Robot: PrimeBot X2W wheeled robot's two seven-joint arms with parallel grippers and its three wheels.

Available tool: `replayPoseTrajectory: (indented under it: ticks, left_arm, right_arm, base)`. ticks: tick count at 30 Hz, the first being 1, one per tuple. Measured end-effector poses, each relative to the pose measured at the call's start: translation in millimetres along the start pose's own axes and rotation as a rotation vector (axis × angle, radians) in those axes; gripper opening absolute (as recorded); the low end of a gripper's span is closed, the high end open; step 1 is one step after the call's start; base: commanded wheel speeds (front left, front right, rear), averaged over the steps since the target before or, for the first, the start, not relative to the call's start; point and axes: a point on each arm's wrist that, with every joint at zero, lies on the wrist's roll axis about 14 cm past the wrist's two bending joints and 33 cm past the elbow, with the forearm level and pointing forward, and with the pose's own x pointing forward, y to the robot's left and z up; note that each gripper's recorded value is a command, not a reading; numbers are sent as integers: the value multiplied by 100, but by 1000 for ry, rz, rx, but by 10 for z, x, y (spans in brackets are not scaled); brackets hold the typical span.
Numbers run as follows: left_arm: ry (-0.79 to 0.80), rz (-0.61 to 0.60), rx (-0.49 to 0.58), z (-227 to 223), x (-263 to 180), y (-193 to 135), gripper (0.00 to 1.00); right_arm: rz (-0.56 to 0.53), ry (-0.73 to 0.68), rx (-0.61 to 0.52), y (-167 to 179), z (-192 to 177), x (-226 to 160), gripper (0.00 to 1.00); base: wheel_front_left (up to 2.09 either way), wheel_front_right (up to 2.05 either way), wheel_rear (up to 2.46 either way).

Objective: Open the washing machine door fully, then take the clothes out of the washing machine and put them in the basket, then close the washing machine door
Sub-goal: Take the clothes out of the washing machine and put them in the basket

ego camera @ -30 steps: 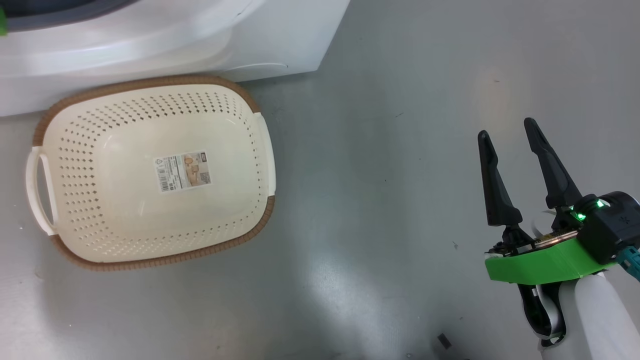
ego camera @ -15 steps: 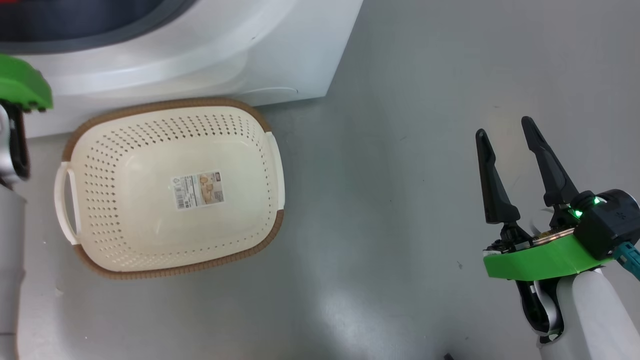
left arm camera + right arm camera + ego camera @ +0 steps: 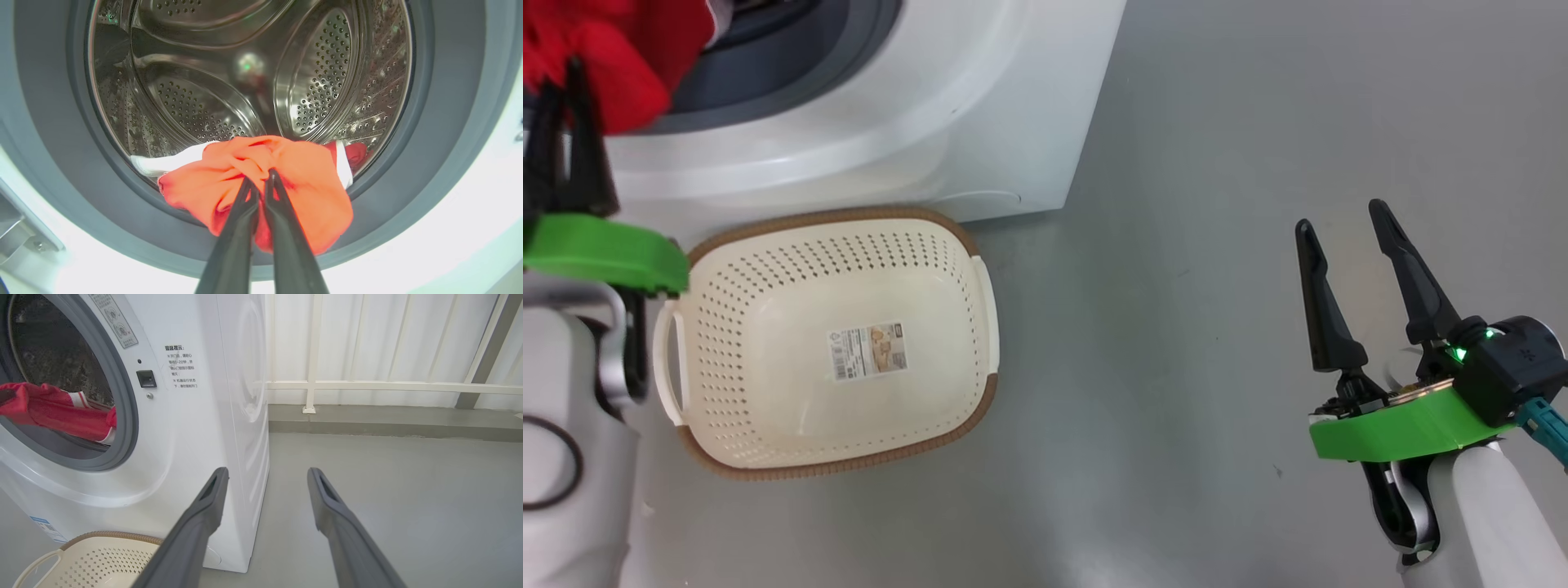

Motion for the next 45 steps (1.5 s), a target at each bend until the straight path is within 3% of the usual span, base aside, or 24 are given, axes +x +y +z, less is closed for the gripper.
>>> replayPoseTrajectory:
  ticks: [15,34,45]
  left_arm:
    - [-89,-38,-40,403,-578,-194,0]
    - [-208,8,-78,877,-1225,-234,0]
    - [-69,17,-115,429,-1292,-280,0]
  right_arm:
    - [14,-59,7,83,298,-208,100]
    - [32,-121,21,167,562,-372,100]
    - [28,-102,23,152,488,-358,100]
  base:
    - [0,0,0]
    - [0,0,0]
    - [0,0,0]
